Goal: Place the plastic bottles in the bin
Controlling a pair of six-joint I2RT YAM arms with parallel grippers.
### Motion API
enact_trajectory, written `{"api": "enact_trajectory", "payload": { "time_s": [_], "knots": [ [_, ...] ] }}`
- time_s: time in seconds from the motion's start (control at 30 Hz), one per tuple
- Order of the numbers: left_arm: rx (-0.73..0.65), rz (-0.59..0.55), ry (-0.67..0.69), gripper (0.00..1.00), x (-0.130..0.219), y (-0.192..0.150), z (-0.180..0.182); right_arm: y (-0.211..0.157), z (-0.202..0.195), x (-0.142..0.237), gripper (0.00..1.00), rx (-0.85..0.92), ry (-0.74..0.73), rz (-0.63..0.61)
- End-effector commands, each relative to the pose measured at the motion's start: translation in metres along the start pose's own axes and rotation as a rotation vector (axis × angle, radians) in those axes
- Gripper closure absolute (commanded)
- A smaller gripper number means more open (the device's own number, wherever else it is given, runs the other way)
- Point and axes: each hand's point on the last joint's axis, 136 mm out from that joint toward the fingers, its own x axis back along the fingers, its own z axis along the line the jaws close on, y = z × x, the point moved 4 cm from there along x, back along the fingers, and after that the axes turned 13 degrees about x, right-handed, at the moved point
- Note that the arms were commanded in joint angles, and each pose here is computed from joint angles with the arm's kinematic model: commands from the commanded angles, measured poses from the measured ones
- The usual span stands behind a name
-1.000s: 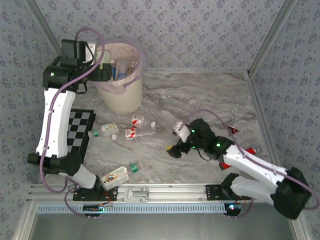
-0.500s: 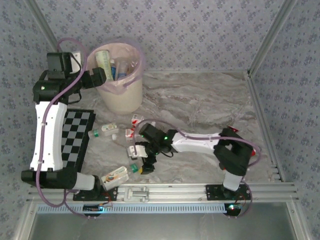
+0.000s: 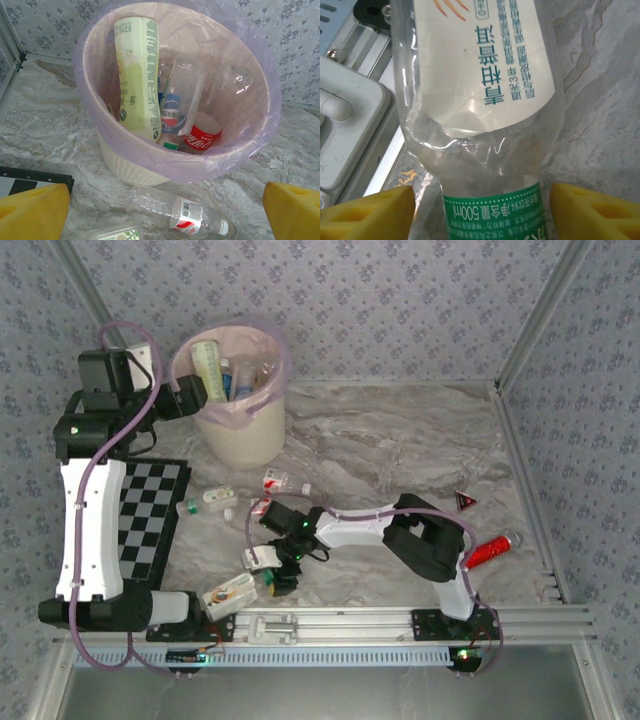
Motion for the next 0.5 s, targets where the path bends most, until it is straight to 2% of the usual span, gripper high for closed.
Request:
{"api": "enact_trajectory", "payload": {
  "time_s": [0.0, 0.03, 0.13, 0.2, 0.33, 0.47],
  "knots": [
    [0.016, -0.039, -0.037, 0.02, 0.007, 0.006, -0.005, 0.002, -0.004, 0.001, 0.41, -0.022, -0.027, 0.002],
    [0.019, -0.040, -0.037, 0.02, 0.007, 0.006, -0.005, 0.004, -0.006, 0.004, 0.48, -0.022, -0.041, 0.003],
    [0.024, -0.050, -0.047, 0.02, 0.010, 0.008, -0.007, 0.005, -0.008, 0.016, 0.50, -0.031, -0.086, -0.001],
    [0.028, -0.057, -0.053, 0.02, 0.012, 0.009, -0.008, 0.009, -0.013, 0.027, 0.58, -0.038, -0.128, -0.014],
    [0.043, -0.069, -0.067, 0.03, 0.016, 0.010, -0.010, -0.003, -0.006, 0.049, 0.60, -0.083, -0.174, 0.002],
    [0.090, -0.066, -0.144, 0.02, 0.026, 0.008, -0.020, -0.017, -0.007, 0.096, 0.62, -0.189, -0.296, -0.015]
  ]
}}
